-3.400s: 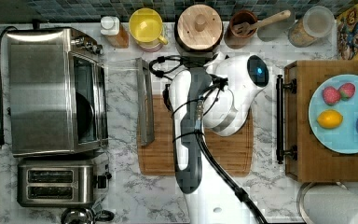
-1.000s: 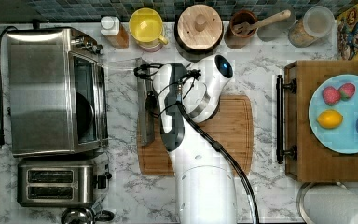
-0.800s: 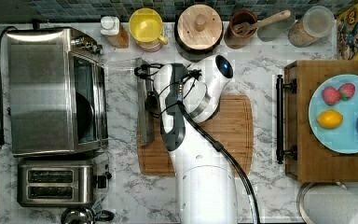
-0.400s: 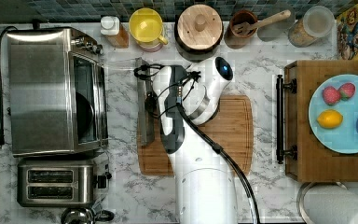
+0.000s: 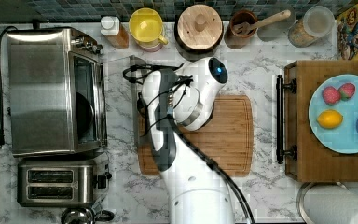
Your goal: Close the oven.
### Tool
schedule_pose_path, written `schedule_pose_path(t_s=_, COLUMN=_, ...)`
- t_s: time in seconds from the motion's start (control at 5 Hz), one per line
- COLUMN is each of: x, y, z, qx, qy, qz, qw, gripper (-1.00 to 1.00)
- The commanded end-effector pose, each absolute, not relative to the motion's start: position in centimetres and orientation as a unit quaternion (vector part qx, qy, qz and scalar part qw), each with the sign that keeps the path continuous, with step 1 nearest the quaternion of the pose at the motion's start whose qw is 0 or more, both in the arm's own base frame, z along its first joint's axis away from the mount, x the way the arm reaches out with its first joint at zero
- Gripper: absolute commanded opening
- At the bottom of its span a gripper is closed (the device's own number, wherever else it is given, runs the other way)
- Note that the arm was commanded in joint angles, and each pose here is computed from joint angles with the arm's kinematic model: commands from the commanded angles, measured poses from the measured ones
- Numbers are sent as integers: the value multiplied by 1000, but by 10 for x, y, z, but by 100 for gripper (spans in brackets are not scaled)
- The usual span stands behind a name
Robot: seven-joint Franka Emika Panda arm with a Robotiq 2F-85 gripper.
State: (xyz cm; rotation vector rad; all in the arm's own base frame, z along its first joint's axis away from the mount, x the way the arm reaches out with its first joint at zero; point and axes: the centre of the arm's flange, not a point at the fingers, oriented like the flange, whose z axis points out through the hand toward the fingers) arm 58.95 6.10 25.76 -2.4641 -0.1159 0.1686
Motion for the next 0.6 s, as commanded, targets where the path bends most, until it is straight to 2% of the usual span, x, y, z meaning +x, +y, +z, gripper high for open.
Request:
schedule_pose_path(t_s=0.2, x=542, y=333, z=382, qx=-962, qy=-225, qz=-29, qw=149, gripper=-100)
schedule_pose_path(t_s=0.4, x=542, y=356, z=368, qx=-969, qy=-227, qz=0, qw=101, gripper=-100)
schedule_pose_path(t_s=0.6, x=534, y=354, z=383, qx=-971, qy=-210, qz=-37, qw=104, gripper=-100)
